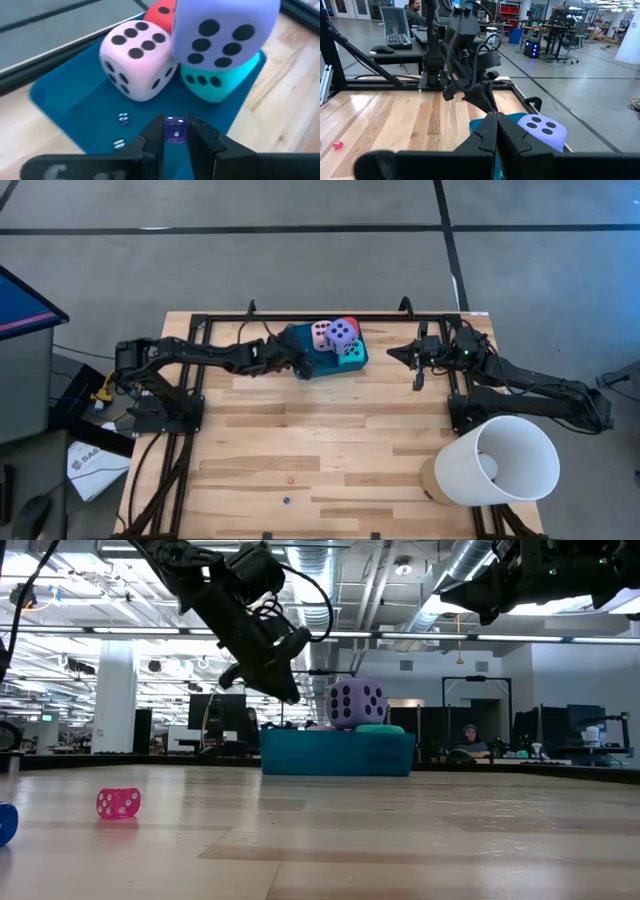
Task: Pick & Place Dice
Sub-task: Put the small purple dice into the blue bin, then put the small red dice into the blue bin
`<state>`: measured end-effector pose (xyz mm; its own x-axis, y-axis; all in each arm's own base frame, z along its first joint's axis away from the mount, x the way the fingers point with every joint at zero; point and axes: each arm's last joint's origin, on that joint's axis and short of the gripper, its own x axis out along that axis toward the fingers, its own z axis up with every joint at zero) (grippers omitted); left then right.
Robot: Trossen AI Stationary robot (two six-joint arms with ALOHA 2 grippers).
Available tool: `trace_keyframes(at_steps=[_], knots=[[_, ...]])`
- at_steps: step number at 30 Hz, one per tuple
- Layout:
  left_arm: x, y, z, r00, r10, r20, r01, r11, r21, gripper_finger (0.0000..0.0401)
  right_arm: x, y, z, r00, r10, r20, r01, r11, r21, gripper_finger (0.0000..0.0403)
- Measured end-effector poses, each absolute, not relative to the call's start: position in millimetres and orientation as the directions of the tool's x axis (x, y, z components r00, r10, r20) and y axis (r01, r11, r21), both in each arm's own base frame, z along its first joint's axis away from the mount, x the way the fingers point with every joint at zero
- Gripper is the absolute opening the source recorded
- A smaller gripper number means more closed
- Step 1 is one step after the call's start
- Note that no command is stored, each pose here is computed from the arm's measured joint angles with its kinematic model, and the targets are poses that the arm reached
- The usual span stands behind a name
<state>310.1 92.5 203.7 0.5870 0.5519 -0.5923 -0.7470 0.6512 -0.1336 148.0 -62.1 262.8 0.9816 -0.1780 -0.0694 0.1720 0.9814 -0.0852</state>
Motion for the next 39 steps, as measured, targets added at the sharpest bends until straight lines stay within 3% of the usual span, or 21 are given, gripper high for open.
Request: trace_keyframes(at_steps=[22,27,39], knots=[[307,97,200,0.59,0.545,-0.596,-0.755,0.635,-0.167,0.0111,148,-62,263,0.982,-0.178,-0.07,0.172,0.981,-0.085,0.0],[308,94,200,0.604,0.524,-0.601,-0.738,0.652,-0.173,0.0091,148,-62,263,0.982,-0.178,-0.07,0.172,0.981,-0.085,0.0],[318,53,201,0.673,0.428,-0.603,-0.596,0.797,-0.1,0.0003,148,-62,263,0.982,-0.178,-0.07,0.172,0.981,-0.085,0.0]])
